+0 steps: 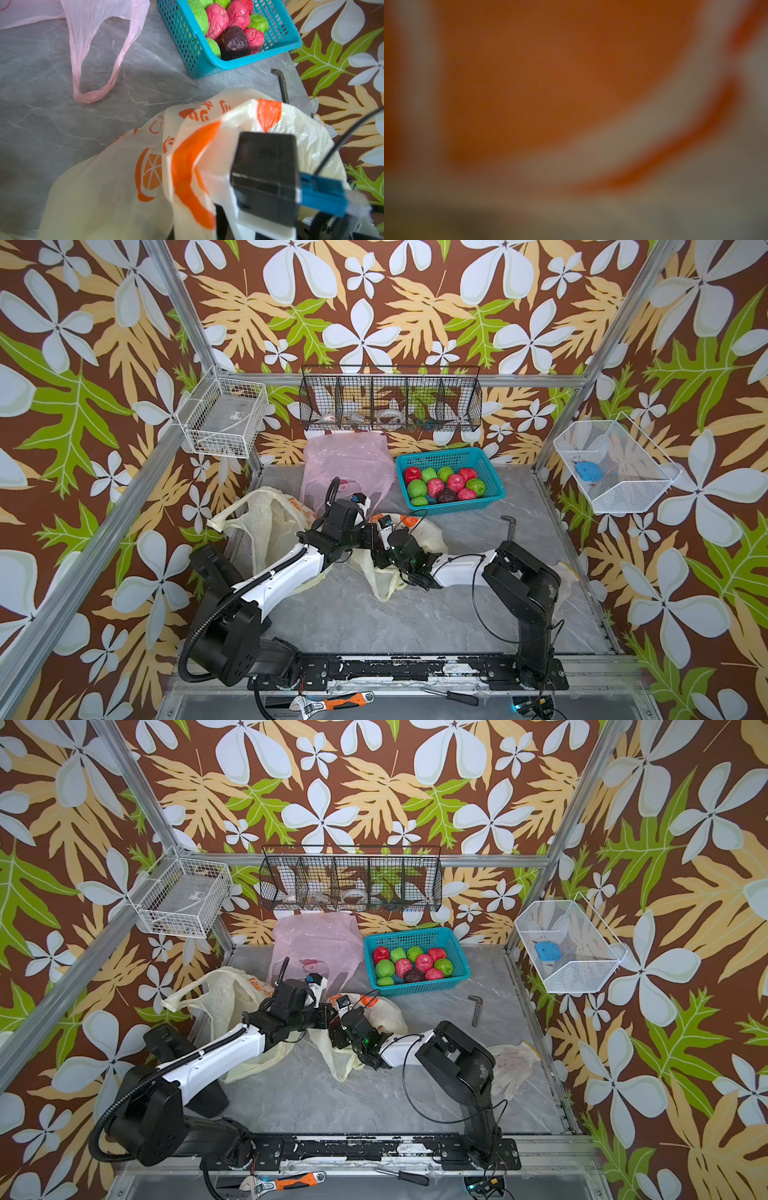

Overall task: Untie the knot of a plastic bag & take out the apple
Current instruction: Pick up the apple from the plastic bag.

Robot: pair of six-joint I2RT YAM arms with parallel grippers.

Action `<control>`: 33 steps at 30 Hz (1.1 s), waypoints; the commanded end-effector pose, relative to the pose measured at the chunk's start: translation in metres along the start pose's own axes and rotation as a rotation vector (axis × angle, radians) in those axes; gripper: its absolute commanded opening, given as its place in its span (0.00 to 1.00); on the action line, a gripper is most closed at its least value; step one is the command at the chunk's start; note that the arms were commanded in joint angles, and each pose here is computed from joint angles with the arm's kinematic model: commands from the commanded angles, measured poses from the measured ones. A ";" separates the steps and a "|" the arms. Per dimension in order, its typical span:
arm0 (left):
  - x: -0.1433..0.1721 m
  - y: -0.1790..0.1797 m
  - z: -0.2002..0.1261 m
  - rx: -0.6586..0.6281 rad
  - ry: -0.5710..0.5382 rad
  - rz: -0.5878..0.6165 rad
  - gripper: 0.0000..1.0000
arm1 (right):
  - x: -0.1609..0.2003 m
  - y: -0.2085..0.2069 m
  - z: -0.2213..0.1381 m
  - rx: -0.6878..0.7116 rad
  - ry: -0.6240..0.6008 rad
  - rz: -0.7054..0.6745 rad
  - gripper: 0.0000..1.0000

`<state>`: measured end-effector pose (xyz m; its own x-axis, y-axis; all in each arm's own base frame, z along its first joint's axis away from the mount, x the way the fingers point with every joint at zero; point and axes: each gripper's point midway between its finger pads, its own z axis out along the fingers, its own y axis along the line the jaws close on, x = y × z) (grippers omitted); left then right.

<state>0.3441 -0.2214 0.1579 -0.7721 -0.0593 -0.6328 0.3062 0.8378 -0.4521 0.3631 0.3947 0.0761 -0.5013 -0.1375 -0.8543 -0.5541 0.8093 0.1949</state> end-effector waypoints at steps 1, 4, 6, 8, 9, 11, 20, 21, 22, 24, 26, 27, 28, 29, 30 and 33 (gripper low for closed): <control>0.007 -0.009 0.003 0.063 0.057 -0.003 0.00 | 0.000 0.001 0.016 0.006 0.003 -0.034 0.82; 0.014 -0.009 0.009 0.077 0.096 -0.010 0.00 | 0.006 -0.006 0.028 0.034 0.012 -0.055 0.78; 0.016 -0.007 0.010 0.064 0.104 -0.005 0.00 | 0.011 -0.013 0.030 0.044 0.017 -0.057 0.73; 0.018 -0.002 0.009 0.039 0.107 0.007 0.00 | 0.013 -0.020 0.025 0.053 0.011 -0.063 0.65; 0.019 0.001 0.009 0.024 0.108 0.013 0.00 | 0.015 -0.023 0.021 0.063 0.011 -0.070 0.62; 0.022 0.012 0.008 -0.030 0.107 0.020 0.00 | 0.017 -0.028 0.010 0.084 0.006 -0.091 0.55; 0.020 0.042 0.006 -0.142 0.065 -0.003 0.00 | 0.040 -0.041 -0.040 0.116 0.045 -0.129 0.43; 0.019 0.045 0.006 -0.151 0.060 -0.011 0.00 | 0.041 -0.040 -0.044 0.117 0.047 -0.135 0.43; 0.018 0.048 0.008 -0.155 0.054 -0.019 0.00 | 0.043 -0.038 -0.049 0.115 0.051 -0.149 0.43; 0.017 0.052 0.011 -0.163 0.047 -0.038 0.00 | 0.045 -0.031 -0.057 0.104 0.056 -0.183 0.43; 0.014 0.054 0.014 -0.165 0.035 -0.050 0.00 | 0.044 -0.022 -0.063 0.088 0.056 -0.221 0.43; 0.014 0.055 0.016 -0.167 0.033 -0.053 0.00 | 0.043 -0.019 -0.066 0.083 0.056 -0.232 0.43; 0.014 0.057 0.018 -0.174 0.032 -0.056 0.00 | 0.042 -0.015 -0.069 0.076 0.054 -0.244 0.43; 0.016 0.060 0.020 -0.190 0.035 -0.058 0.00 | 0.040 -0.013 -0.073 0.078 0.048 -0.252 0.42; 0.018 0.064 0.021 -0.206 0.038 -0.061 0.00 | 0.038 -0.012 -0.076 0.080 0.044 -0.254 0.42; 0.027 0.071 0.025 -0.221 0.051 -0.073 0.00 | 0.028 -0.013 -0.088 0.101 0.024 -0.246 0.42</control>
<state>0.3532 -0.1821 0.0949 -0.8310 -0.0749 -0.5512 0.1512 0.9232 -0.3534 0.2972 0.3384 0.0853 -0.3821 -0.3442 -0.8576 -0.6192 0.7843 -0.0389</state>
